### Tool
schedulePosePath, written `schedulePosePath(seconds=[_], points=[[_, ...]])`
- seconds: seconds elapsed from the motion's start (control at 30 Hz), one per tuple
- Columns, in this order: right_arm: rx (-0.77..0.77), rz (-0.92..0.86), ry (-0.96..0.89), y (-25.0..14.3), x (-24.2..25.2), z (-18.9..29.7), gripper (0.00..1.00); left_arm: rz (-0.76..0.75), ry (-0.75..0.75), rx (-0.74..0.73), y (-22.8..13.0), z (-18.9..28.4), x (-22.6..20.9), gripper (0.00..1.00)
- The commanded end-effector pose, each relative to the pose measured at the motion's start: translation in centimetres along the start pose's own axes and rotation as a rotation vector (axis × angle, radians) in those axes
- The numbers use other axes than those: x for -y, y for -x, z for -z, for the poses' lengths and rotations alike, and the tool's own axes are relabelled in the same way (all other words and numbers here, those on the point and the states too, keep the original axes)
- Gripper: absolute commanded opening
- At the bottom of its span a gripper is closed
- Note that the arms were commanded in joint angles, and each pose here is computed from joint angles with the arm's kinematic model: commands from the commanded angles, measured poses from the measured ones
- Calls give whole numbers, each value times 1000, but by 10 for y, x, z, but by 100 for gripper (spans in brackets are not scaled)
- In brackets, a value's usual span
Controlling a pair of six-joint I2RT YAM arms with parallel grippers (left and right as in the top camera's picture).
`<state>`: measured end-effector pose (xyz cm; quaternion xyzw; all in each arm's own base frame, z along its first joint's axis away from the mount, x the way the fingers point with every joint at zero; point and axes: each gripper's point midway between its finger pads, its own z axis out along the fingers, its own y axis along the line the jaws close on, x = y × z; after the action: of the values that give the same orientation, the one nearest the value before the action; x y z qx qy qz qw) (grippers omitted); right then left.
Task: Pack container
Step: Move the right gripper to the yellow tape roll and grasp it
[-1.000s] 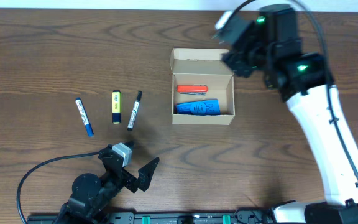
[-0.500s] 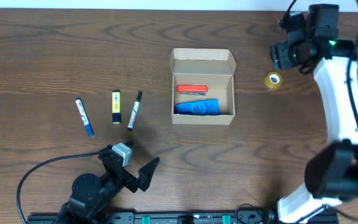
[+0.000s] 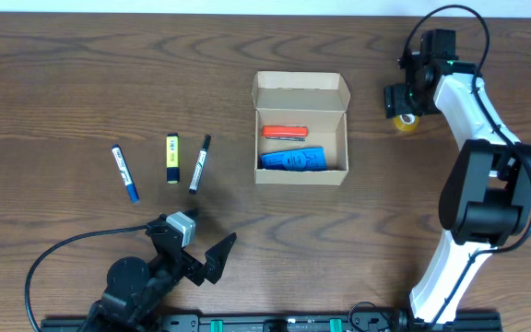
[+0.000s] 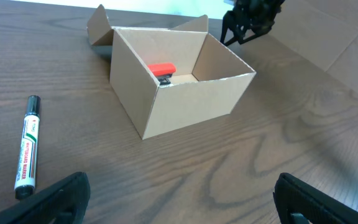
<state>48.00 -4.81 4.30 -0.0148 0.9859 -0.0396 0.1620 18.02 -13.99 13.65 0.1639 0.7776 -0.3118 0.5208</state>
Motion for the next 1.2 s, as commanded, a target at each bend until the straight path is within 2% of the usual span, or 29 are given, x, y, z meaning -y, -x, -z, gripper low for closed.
schedulePosePath(seconds=[0.0, 0.23, 0.73, 1.17], points=[[-41, -83, -34, -11, 9, -15, 82, 4, 9, -16, -9, -3, -4, 95], [-68, -132, -84, -18, 16, -23, 88, 4, 9, -16, -9, -3, -4, 95], [-95, -188, -66, -26, 20, -44, 92, 4, 9, -16, -9, -3, -4, 95], [-74, -225, 71, -20, 7, -46, 88, 4, 9, -16, -9, -3, -4, 95]])
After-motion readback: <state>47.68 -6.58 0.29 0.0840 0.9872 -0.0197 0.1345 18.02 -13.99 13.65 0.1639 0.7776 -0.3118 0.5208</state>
